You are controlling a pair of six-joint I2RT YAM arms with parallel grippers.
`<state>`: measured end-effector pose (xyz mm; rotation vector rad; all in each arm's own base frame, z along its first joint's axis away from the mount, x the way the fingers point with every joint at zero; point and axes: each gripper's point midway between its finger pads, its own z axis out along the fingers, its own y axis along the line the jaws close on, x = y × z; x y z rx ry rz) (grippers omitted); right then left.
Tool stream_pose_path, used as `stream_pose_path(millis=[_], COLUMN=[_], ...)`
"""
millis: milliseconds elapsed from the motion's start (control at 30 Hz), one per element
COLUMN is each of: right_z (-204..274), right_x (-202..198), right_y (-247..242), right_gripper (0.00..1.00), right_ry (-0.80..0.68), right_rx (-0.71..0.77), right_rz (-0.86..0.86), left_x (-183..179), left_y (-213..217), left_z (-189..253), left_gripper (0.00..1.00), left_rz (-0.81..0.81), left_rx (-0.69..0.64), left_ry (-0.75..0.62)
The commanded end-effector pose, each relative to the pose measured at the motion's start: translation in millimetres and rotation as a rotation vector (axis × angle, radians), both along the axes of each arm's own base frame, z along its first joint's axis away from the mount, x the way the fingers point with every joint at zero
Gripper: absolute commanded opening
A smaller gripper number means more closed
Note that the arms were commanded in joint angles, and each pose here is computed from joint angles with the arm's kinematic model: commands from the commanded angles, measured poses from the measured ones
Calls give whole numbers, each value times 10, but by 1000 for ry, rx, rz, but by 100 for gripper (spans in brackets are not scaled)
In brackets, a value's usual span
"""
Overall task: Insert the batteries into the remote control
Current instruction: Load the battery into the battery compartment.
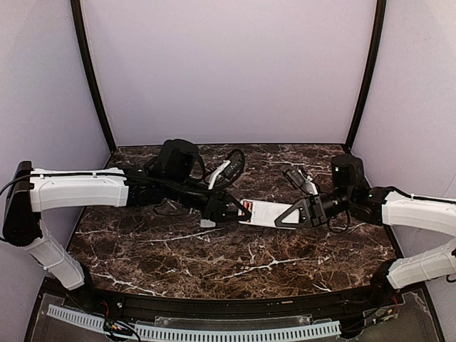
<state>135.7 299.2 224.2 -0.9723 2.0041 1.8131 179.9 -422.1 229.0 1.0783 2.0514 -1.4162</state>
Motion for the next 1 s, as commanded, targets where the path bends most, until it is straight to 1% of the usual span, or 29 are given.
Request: stream_pose_path(millis=[0, 133, 333, 400, 533, 600, 667, 733, 767, 800, 833, 867, 933, 967], right_z=[306, 337, 392, 414, 424, 425, 424, 425, 424, 422, 423, 423, 427, 427], right_x=[-33, -40, -54, -53, -70, -79, -81, -84, -86, -87, -89, -96, -97, -103], right_y=[-8, -1, -9, -11, -17, -21, -26, -28, -28, -28, -31, -32, -34, -36], right_gripper=[0, 0, 0, 0, 0, 0, 0, 0, 0, 0, 0, 0, 0, 0], right_ry=[-164, -206, -264, -274, -279, -285, -291, -294, -295, -295, -295, -295, -297, -296], right_rx=[96, 113, 122, 123, 125, 124, 123, 124, 123, 123, 123, 124, 124, 124], right_rz=[37, 57, 72, 71, 81, 83, 82, 83, 84, 84, 85, 88, 88, 90], left_x=[9, -59, -131, -134, -136, -143, -144, -144, -145, -143, -143, -133, -137, -138], left_y=[-31, -54, -55, -56, -56, -59, -58, -55, -52, -51, -46, -43, -34, -34], left_z=[55, 157, 253, 248, 244, 246, 252, 260, 274, 277, 289, 296, 321, 327], left_gripper=[38, 38, 37, 34, 20, 16, 13, 13, 13, 18, 24, 34, 40, 41], left_rz=[7, -33, -71, -74, -76, -80, -80, -79, -79, -77, -77, -71, -70, -70], left_rx=[-72, -136, -179, -180, -180, -181, -183, -184, -186, -186, -187, -187, -192, -193], left_ry=[82, 103, 113, 118, 116, 117, 116, 114, 110, 109, 103, 99, 89, 88])
